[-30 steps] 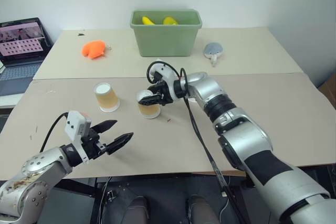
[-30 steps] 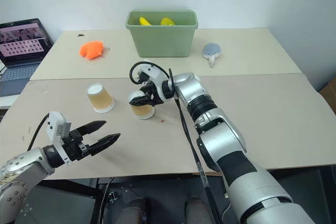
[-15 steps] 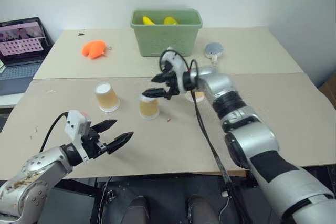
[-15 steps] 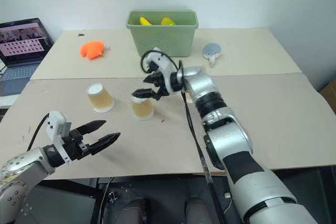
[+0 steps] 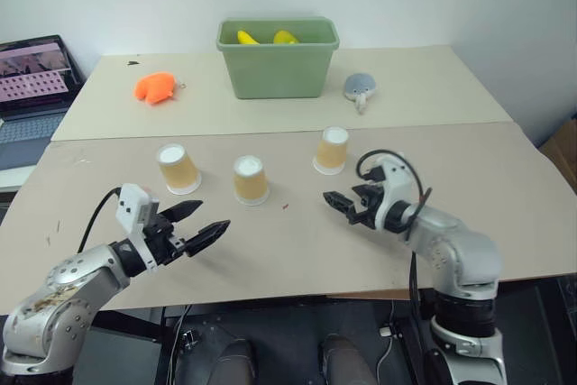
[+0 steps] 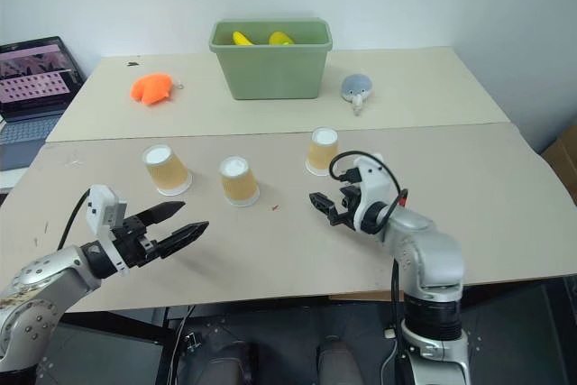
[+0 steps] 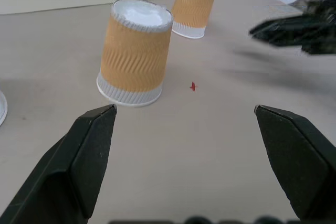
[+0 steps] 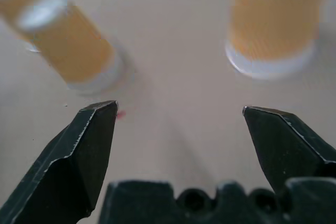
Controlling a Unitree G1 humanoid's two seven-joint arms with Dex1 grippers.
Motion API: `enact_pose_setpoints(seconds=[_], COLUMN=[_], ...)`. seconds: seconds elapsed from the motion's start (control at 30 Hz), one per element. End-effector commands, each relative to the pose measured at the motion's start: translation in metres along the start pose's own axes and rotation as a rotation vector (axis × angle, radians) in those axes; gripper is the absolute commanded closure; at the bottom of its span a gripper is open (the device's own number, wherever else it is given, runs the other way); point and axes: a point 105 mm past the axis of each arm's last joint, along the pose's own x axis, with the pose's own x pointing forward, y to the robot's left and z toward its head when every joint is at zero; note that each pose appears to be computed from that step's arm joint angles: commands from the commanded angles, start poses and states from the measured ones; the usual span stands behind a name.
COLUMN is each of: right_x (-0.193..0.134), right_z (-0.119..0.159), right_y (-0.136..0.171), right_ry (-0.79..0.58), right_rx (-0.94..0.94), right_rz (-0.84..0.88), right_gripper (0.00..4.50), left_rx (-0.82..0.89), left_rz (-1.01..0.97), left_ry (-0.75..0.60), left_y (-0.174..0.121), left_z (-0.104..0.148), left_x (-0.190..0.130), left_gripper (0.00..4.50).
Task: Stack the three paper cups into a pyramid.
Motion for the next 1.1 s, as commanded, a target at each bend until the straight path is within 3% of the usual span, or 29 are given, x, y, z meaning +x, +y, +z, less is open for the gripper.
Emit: enact_pose_setpoints(seconds=[0.03, 0.27, 0.63, 1.1], right_x=[0.015, 0.028, 0.051, 0.077], right_z=[0.044, 0.077, 0.080, 0.095], right_y=[-0.001, -0.017, -0.028, -0.019], right_ry=[-0.186, -0.310, -0.326, -0.353], right_rx=[-0.130, -0.126, -0.078, -0.010], right_rz=[-0.132, -0.210, -0.179, -0.114], right_gripper=[0.01, 0.01, 0.01, 0.01], left_rx=[0.023, 0.032, 0.041, 0.048], left_rz=[-0.017, -0.009, 0.021, 0.056], left_ry=[-0.018, -0.023, -0.029, -0.032], left_y=[0.000, 0.002, 0.002, 0.003], left_z=[0.007, 0.010, 0.012, 0.013], left_x=[0.005, 0.003, -0.001, -0.007], left_gripper=[0.00, 0.00, 0.00, 0.00])
